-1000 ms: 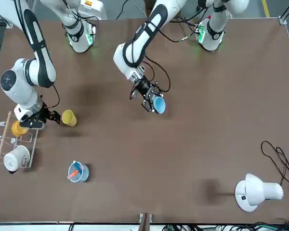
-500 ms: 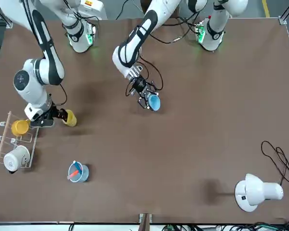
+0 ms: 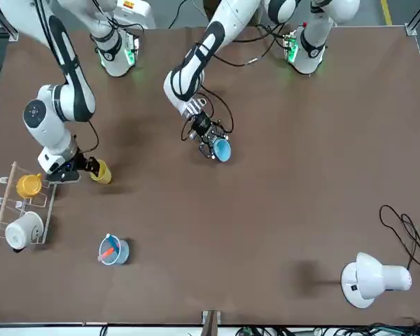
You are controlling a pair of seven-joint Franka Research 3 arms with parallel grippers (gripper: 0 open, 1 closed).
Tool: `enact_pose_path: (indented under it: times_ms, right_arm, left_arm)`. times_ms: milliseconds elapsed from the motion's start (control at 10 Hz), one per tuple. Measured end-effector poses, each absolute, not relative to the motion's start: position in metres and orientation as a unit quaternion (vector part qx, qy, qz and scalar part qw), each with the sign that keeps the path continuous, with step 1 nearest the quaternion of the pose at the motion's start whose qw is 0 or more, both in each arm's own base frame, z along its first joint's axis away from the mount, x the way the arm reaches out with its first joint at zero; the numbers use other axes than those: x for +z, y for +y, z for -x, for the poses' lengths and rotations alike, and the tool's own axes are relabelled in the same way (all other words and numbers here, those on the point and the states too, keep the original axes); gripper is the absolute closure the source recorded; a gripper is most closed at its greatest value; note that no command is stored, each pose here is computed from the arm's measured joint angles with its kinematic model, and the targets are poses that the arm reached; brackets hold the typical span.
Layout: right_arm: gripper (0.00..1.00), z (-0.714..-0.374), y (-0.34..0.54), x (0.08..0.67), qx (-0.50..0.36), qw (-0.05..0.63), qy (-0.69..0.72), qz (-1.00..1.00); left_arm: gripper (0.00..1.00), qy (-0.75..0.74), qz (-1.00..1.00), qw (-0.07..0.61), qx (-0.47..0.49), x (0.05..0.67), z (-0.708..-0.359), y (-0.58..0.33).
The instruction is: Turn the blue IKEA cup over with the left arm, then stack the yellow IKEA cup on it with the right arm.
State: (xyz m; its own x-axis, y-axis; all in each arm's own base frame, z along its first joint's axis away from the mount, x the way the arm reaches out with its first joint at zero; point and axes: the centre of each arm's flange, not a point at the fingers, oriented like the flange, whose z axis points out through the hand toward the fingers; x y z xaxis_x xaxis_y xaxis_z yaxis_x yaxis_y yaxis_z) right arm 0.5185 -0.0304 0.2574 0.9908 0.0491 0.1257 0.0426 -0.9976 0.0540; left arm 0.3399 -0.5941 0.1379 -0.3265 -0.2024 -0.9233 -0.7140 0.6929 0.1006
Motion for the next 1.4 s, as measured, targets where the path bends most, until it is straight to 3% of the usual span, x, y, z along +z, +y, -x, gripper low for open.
enact_pose_path:
  times_ms: [200, 800, 1200, 1400]
  right_arm:
    - [0.0, -0.516, -0.031, 0.254, 0.074, 0.027, 0.026, -0.997]
    - [0.03, -0.496, -0.031, 0.228, 0.083, 0.034, 0.048, -0.995]
    - [0.29, -0.494, -0.034, 0.214, 0.075, 0.033, 0.046, -0.996]
    - [0.61, -0.494, -0.037, 0.214, 0.075, 0.033, 0.042, -0.996]
  left_arm:
    - [0.2, 0.772, 0.301, 0.501, 0.251, 0.139, -0.339, -0.596]
    - [0.18, 0.761, 0.329, 0.509, 0.23, 0.138, -0.335, -0.597]
    - [0.18, 0.758, 0.35, 0.512, 0.201, 0.133, -0.332, -0.602]
    - [0.17, 0.761, 0.349, 0.51, 0.198, 0.127, -0.33, -0.603]
